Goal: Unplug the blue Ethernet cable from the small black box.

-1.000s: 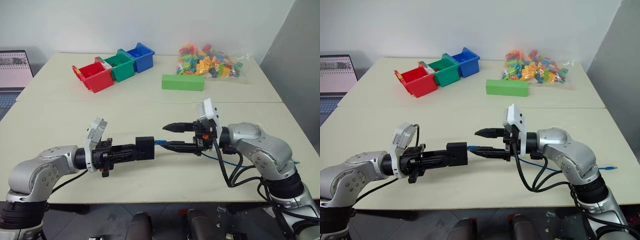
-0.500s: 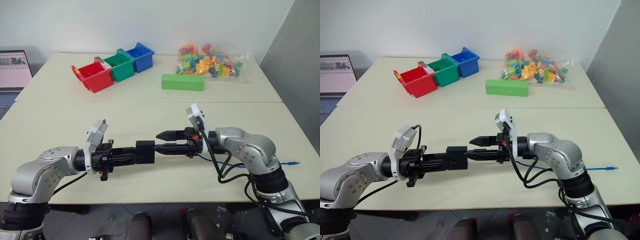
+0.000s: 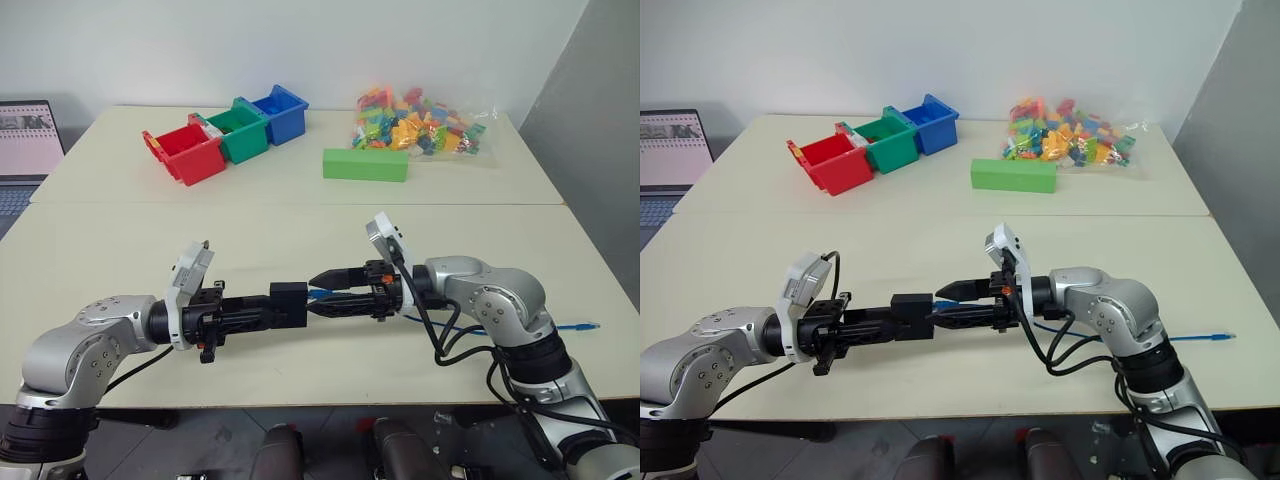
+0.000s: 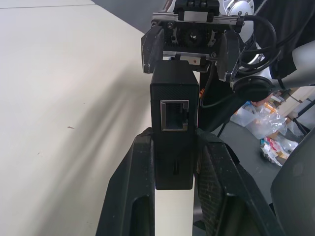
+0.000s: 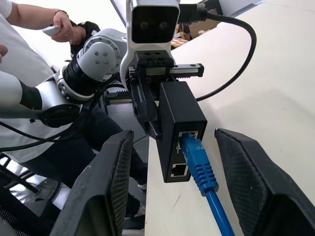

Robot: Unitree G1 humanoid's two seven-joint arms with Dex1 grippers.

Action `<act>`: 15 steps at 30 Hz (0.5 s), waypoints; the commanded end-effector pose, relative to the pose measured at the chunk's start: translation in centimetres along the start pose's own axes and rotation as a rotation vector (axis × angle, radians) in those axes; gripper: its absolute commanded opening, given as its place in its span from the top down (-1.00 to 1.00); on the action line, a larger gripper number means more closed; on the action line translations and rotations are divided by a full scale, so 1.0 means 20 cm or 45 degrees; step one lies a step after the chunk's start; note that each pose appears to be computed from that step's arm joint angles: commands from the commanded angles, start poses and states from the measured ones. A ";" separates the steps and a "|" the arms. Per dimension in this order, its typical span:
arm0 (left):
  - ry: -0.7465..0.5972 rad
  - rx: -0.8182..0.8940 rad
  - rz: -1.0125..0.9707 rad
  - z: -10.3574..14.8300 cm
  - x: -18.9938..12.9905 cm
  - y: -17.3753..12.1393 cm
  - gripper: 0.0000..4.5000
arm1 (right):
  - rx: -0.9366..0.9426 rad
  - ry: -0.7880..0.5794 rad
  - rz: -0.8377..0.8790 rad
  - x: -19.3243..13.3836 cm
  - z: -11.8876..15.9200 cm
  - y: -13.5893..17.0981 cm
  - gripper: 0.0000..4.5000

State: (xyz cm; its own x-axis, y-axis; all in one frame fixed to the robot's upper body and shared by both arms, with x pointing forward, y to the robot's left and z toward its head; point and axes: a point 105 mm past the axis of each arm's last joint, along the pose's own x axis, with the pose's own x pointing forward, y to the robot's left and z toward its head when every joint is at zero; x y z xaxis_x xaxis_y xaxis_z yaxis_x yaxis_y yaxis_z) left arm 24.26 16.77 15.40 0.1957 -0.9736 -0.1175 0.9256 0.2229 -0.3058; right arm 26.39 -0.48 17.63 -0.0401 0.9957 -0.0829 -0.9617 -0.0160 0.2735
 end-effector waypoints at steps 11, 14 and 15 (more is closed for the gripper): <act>-0.017 0.047 -0.010 0.02 0.01 -0.02 0.66 | -0.074 0.038 0.022 0.03 0.02 0.00 0.48; -0.014 0.048 -0.012 0.02 0.01 -0.02 0.66 | -0.071 0.039 0.026 0.03 0.01 0.00 0.78; -0.015 0.048 -0.012 0.02 0.01 -0.02 0.66 | -0.070 0.040 0.029 0.03 0.01 0.00 0.83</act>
State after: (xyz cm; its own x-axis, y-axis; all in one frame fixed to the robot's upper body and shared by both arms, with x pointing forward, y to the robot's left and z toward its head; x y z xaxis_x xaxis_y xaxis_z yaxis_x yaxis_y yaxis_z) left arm 24.19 16.79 15.21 0.1994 -0.9730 -0.1162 0.9235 0.2263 -0.3099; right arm 26.57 -0.34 16.91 -0.0539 0.9907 -0.1253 -0.9644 -0.0191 0.2639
